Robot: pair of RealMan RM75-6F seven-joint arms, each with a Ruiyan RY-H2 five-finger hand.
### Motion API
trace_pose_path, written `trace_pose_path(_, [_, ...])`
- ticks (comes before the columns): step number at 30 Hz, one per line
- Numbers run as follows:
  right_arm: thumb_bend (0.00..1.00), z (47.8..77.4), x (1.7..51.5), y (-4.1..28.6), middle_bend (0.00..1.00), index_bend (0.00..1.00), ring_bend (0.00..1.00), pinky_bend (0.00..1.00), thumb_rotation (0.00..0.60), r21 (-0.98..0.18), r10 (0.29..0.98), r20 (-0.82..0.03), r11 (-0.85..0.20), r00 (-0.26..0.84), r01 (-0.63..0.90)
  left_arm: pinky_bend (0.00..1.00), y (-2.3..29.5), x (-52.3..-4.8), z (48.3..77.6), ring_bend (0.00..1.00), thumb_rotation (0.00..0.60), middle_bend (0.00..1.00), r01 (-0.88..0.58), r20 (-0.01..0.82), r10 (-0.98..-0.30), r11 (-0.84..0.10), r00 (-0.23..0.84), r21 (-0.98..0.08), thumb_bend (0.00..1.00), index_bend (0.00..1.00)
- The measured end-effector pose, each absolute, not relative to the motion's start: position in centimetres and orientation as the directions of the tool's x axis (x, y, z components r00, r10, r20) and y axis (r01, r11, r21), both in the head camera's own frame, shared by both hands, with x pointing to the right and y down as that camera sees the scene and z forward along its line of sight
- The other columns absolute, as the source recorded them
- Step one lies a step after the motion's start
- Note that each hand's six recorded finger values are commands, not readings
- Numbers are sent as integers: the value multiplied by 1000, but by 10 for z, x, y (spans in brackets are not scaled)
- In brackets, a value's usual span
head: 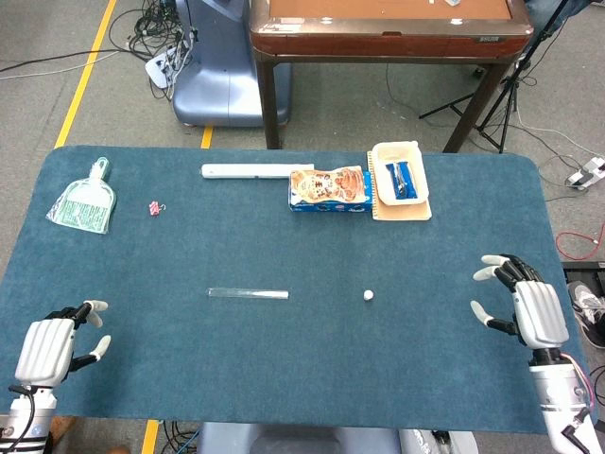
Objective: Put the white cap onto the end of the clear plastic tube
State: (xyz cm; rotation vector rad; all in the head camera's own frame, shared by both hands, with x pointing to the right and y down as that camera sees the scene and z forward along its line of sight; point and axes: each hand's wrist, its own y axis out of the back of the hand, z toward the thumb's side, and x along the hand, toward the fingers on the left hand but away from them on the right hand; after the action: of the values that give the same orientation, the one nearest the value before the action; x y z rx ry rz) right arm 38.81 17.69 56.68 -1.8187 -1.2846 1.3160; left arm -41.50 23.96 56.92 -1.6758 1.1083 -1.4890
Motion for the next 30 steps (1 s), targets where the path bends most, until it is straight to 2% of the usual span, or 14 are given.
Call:
trace_pose_path(8, [267,548,396,166,257,438,164,244,600,-865,934,-353,-347,51,362,442,214,-398,572,439,600,504,-187,427,-899,-439,102,-879,241,358])
trace_pose_path(10, [272,543,397,162,257,438,164,244,600,-875,937,-346,-342,51,343,464,205,-391,574,490,600,555,-191,418,-898,-438,138,-878,241,360])
trace_pose_path(11, [273,541,397,159,257,438,164,244,600,-878,938,-343,-340,52,336,510,199,-386,576,534,600,602,-194,415,-895,-441,162,-876,241,361])
trace_pose_path(14, [273,534,396,152,257,438,164,245,600,-887,940,-335,-335,58,318,771,185,-370,581,699,600,769,-191,414,-881,-457,228,-869,241,363])
trace_pose_path(19, [273,528,391,141,257,438,164,244,600,-894,944,-323,-330,73,302,932,161,-334,593,915,600,983,-164,407,-846,-481,343,-861,241,379])
trace_pose_path(23, [273,529,389,139,257,438,164,244,600,-891,942,-326,-335,81,306,973,144,-303,608,968,600,1000,-152,416,-815,-508,403,-848,241,390])
trace_pose_path(30, [273,531,389,138,257,438,164,245,600,-887,937,-337,-347,87,304,983,128,-265,644,978,600,1000,-102,494,-764,-579,415,-809,241,391])
